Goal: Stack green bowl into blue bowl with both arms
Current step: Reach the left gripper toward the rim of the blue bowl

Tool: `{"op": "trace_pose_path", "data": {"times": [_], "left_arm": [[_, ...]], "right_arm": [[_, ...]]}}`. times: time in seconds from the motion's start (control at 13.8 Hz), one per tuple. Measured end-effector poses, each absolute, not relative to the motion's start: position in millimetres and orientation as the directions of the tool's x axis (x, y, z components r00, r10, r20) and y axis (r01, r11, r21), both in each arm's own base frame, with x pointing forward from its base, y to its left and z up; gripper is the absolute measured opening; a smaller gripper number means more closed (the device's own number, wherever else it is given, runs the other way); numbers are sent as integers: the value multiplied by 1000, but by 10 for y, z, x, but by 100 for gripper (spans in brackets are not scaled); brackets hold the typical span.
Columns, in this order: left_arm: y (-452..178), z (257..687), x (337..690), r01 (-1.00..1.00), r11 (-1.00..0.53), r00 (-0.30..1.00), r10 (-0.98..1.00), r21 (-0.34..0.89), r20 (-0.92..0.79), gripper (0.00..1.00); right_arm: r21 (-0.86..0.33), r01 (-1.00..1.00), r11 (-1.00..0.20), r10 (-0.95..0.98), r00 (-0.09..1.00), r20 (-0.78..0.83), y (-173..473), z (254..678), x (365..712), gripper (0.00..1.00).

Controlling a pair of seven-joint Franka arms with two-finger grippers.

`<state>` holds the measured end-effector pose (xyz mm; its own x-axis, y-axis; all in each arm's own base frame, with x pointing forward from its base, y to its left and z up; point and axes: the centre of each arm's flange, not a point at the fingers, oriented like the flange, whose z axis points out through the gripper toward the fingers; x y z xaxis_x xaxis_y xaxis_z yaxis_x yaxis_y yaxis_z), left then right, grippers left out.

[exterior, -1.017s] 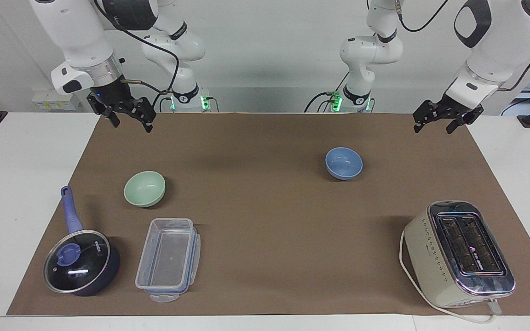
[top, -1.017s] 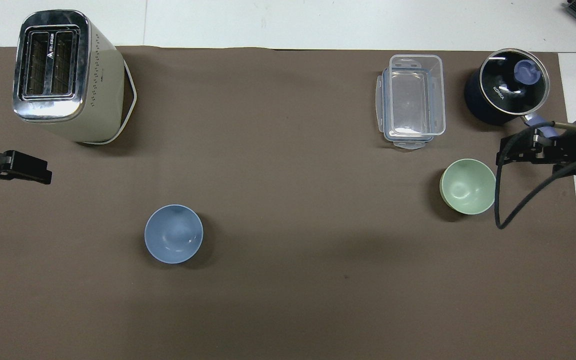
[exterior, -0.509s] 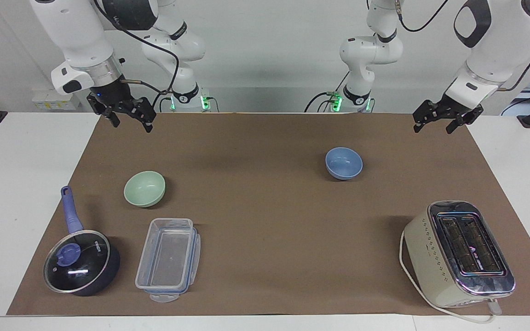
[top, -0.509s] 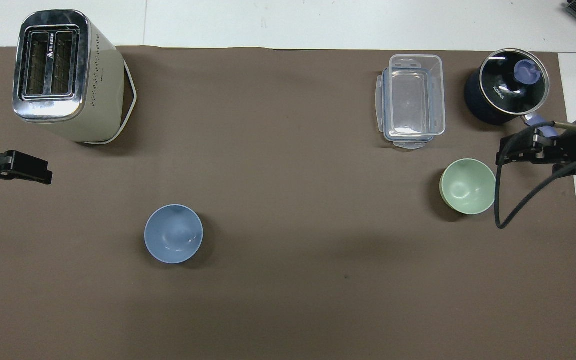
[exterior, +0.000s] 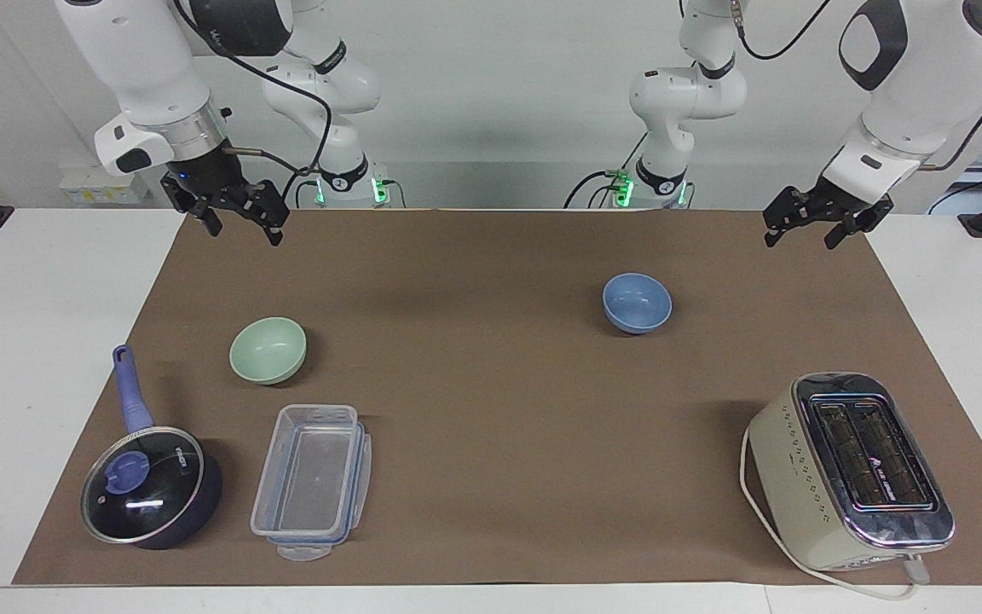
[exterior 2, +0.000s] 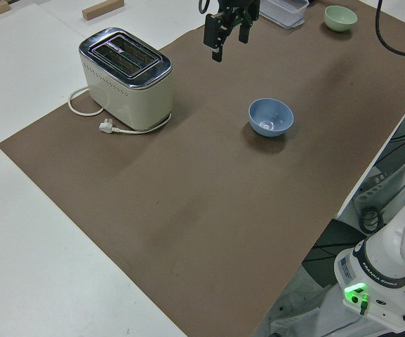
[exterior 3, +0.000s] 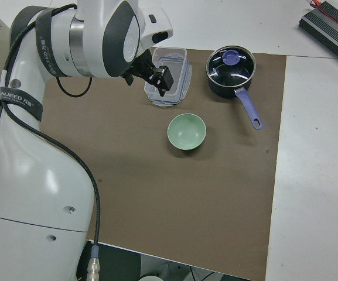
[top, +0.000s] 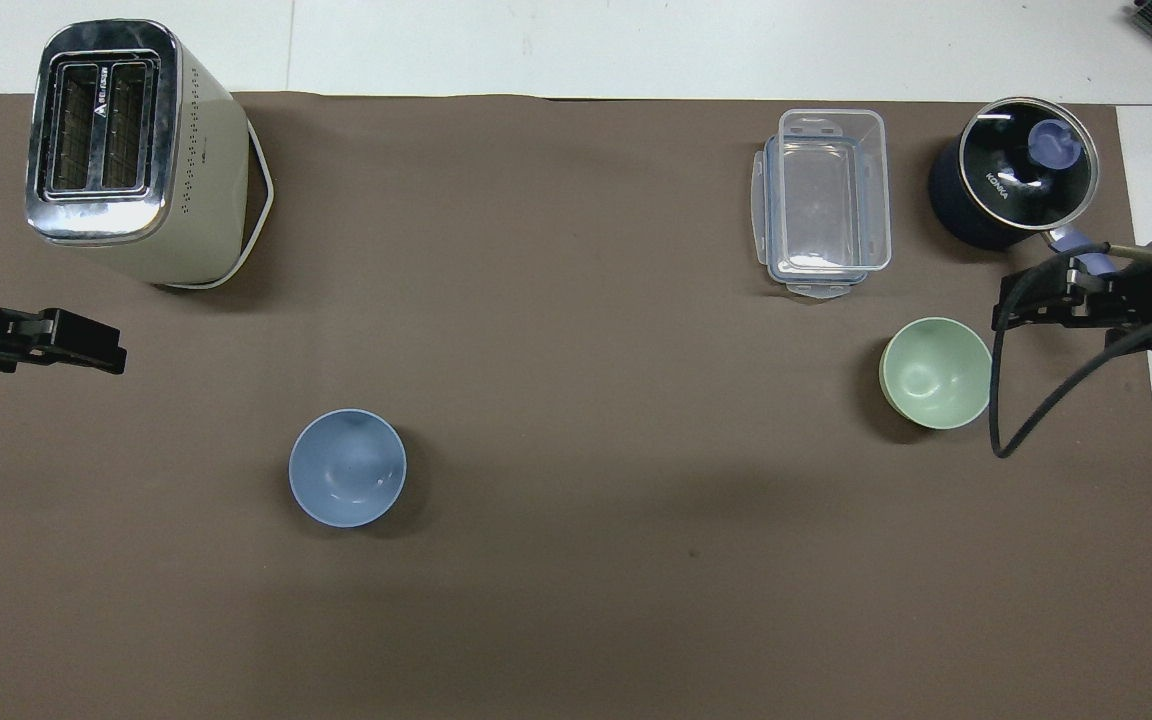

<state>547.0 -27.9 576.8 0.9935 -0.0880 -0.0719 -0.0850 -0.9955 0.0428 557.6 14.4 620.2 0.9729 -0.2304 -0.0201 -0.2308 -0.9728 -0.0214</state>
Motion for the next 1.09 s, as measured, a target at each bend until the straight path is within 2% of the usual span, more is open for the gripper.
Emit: {"op": "trace_pose_path", "data": {"times": [1.09], "left_arm": [[-753, 4954, 5412, -157, -986, 984, -161, 57, -74, 100]], "right_arm": [[-21, -231, -973, -230, 973, -20, 144, 6202, 5576, 100]]}}
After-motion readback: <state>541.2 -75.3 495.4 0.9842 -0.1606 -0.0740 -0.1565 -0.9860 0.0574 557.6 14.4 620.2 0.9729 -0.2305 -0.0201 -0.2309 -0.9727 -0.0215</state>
